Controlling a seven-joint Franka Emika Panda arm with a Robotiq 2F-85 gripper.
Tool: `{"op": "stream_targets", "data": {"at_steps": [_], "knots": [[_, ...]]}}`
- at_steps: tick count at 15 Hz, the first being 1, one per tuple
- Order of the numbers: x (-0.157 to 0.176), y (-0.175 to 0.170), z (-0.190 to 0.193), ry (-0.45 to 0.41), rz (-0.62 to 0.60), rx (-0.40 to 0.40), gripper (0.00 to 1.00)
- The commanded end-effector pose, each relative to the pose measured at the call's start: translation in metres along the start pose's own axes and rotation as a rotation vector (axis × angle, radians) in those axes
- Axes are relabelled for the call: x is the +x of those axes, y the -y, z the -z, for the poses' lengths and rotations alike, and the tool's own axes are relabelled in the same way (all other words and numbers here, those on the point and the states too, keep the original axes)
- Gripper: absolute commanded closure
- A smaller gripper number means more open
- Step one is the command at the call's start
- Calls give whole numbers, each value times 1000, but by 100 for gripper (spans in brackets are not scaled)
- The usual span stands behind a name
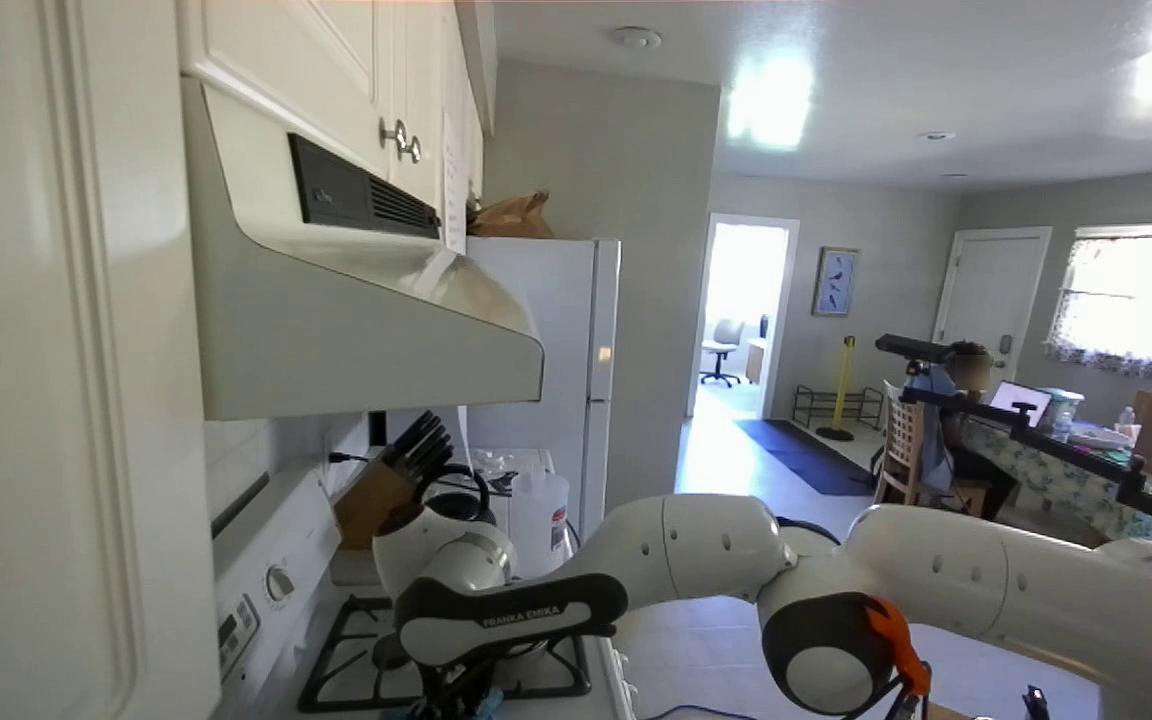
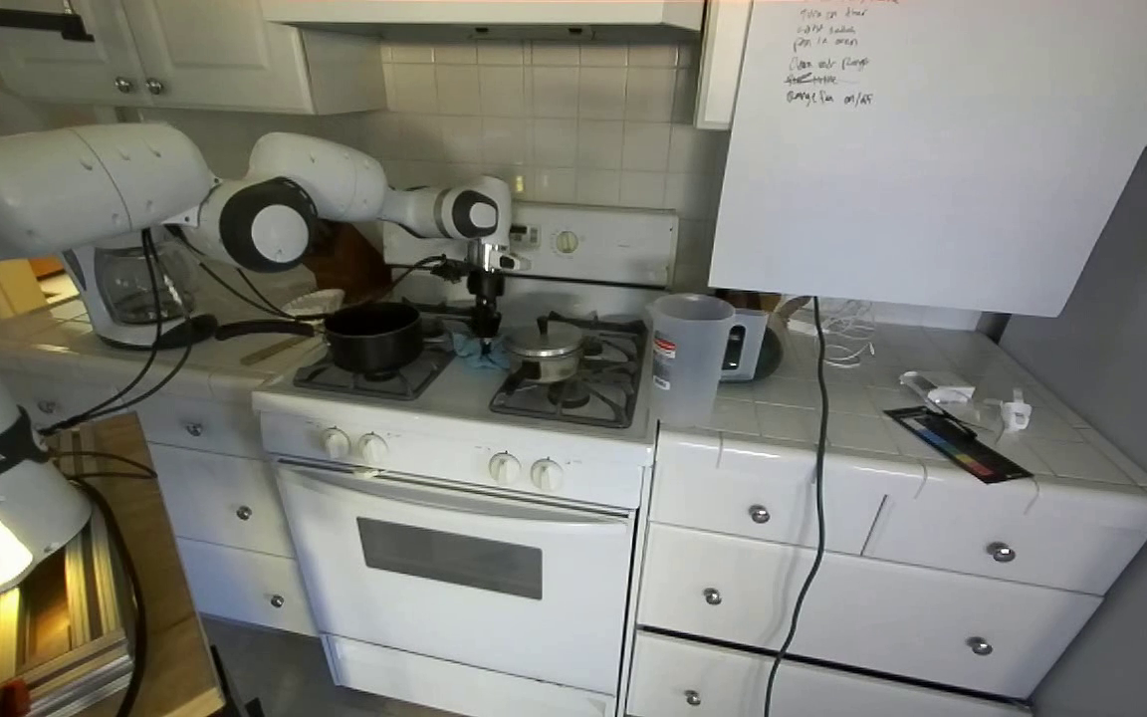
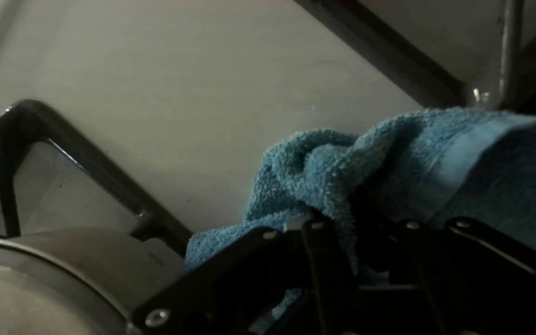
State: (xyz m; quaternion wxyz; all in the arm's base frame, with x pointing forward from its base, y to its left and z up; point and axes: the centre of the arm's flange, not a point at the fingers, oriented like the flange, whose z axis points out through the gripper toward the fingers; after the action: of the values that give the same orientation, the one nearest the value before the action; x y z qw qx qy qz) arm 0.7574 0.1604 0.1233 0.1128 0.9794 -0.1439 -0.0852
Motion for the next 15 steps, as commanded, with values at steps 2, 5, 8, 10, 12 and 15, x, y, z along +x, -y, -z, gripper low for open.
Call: {"op": "stream_targets", "data": {"at_steps": [2, 5, 8, 10, 12, 15], "knots": [[13, 8, -19, -101, -187, 28, 97], [16, 4, -10, -199, -303, 28, 97], [22, 7, -8, -265, -368, 8, 97], [20, 17, -13, -164, -288, 65, 97], [13, 27, -14, -91, -196, 113, 97], [2, 41, -6, -63, -69, 168, 97]]}}
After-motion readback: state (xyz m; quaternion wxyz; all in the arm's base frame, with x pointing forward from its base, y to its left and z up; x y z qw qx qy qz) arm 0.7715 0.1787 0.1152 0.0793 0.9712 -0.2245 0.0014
